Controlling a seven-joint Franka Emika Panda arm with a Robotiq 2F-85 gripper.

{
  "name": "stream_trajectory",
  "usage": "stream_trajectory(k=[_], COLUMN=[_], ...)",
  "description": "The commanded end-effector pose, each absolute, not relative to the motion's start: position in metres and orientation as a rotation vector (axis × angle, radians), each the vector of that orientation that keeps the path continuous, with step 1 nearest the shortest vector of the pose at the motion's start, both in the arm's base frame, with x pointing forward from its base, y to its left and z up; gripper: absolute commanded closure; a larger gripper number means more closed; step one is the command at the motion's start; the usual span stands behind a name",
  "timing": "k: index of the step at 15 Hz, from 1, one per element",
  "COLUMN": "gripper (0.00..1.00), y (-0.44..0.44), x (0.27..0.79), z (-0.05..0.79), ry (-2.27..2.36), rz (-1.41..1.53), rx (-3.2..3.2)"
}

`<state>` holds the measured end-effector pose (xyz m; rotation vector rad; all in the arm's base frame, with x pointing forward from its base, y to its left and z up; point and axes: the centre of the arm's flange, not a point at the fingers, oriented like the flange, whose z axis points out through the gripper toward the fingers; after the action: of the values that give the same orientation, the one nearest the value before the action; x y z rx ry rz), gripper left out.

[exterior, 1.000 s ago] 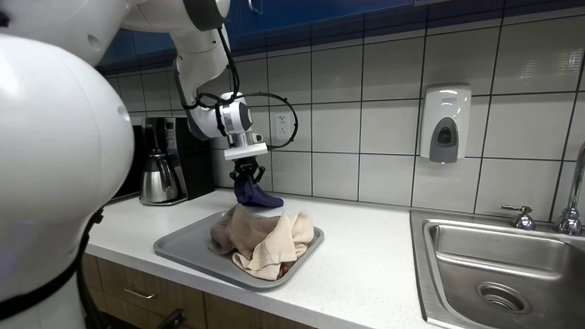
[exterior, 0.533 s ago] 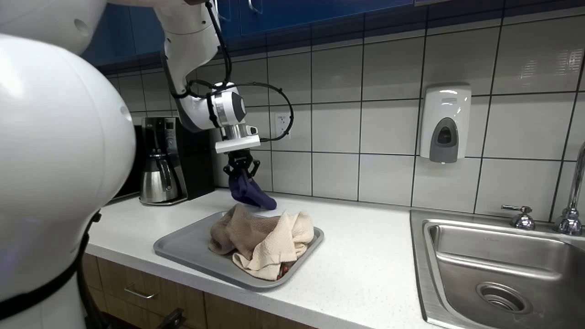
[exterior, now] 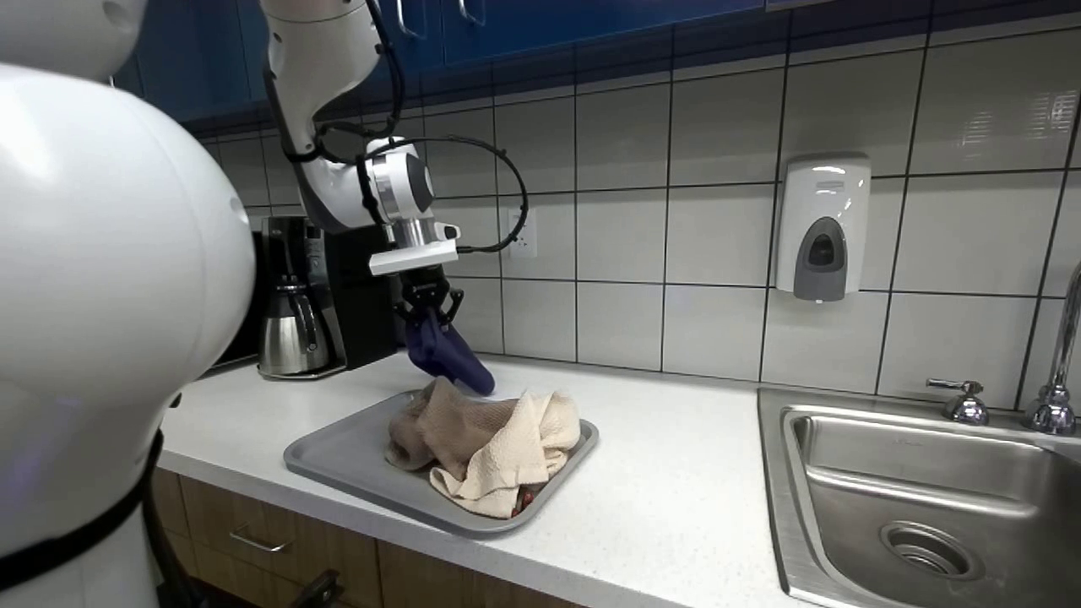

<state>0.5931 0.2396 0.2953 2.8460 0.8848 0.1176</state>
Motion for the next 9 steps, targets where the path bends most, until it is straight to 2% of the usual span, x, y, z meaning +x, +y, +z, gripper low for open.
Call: stream_trajectory(k=[1, 9], gripper=[0.98, 0.98], y=[0.242, 0.241], x=[0.557, 0.521], z=[0.311, 0.305], ry=[0.825, 0.741], rz=[0.153, 0.084], rx=[2.844, 2.877])
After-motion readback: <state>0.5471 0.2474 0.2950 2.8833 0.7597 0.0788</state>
